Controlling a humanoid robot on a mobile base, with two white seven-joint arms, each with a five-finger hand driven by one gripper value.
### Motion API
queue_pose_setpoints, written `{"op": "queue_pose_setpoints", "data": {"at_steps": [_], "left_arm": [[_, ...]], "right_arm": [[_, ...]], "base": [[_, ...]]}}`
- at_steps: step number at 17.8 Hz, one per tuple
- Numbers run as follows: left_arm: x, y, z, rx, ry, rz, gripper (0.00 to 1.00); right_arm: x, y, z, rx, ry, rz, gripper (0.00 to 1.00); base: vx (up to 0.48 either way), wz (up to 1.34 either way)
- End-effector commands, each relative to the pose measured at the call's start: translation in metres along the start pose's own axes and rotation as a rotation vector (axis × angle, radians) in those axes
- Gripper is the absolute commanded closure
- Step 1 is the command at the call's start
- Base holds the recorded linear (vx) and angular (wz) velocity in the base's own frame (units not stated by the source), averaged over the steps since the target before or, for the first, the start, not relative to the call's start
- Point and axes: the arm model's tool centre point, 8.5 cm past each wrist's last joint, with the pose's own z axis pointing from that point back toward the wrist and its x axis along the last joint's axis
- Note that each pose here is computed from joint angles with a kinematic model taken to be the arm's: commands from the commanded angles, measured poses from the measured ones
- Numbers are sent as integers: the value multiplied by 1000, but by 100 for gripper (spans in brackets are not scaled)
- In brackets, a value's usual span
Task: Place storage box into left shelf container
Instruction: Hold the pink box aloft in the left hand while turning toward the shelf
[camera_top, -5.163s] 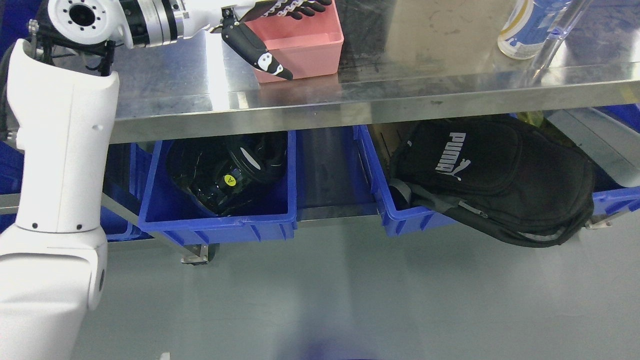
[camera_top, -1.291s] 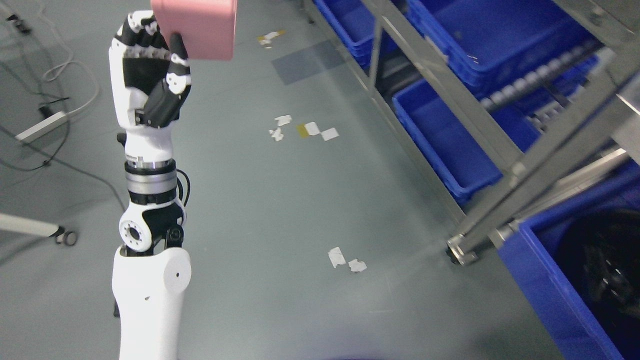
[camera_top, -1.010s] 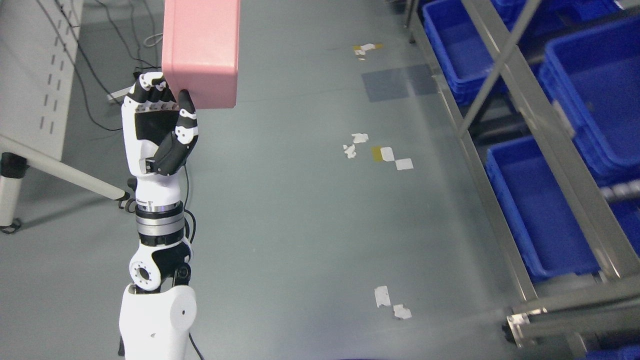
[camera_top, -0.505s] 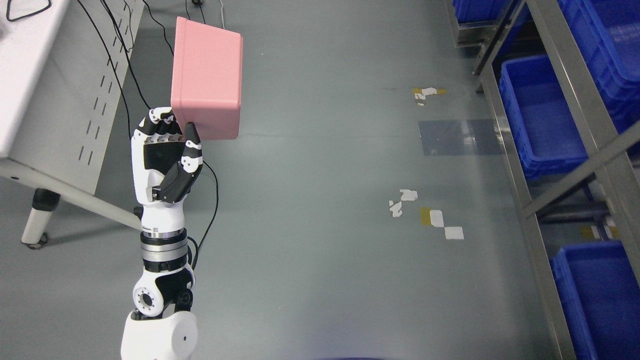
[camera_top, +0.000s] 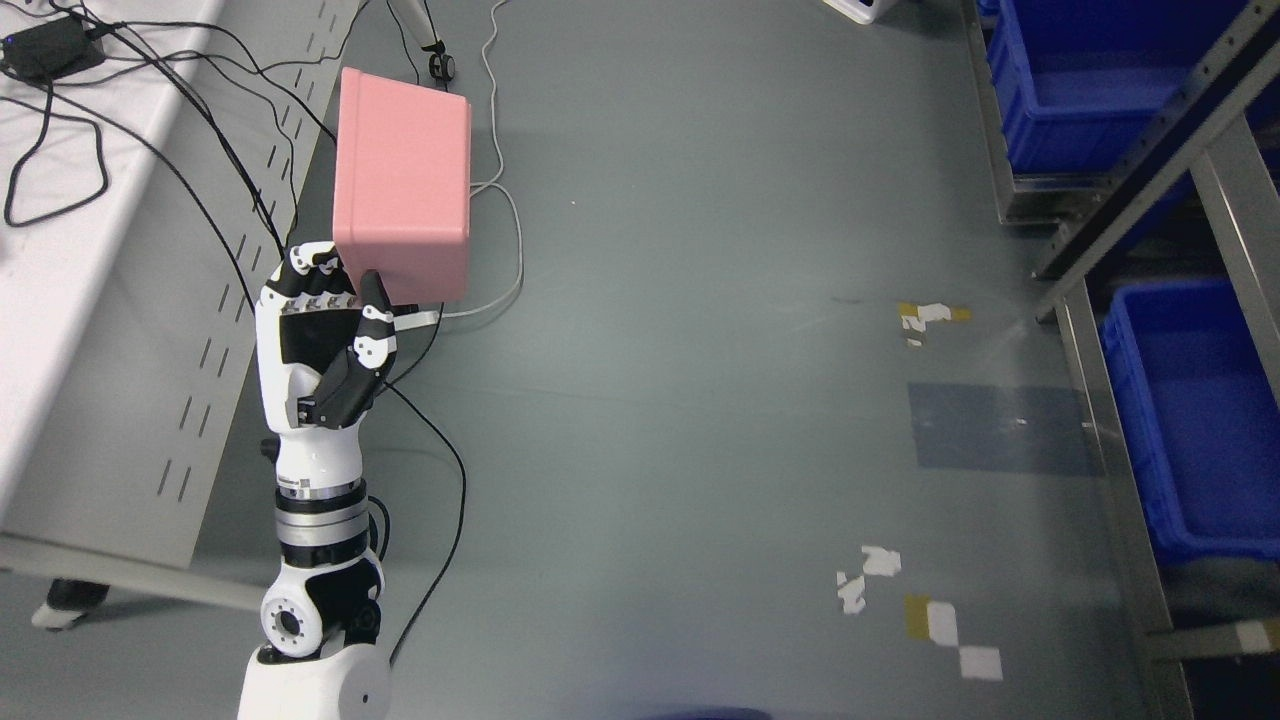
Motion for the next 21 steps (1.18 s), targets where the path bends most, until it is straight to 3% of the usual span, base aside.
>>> {"op": "queue_pose_setpoints", "data": {"at_steps": [1,10,17,21], "left_arm": [[0,7,21,14,43,-19,97],[-11,-12,40,-9,92,24,97],[-24,-70,97,-61,171,144,97],[-21,-69,108,-58,177,136,97]], "right_arm": [[8,-11,0,-18,-21,-21,0],[9,-11,0,-18,-23,-21,0],[8,-11,0,-16,-21,-21,0],[9,-11,0,-18,-23,-21,0]], "base": [[694,138],[637,-334],[458,-1229],[264,-1228]]}}
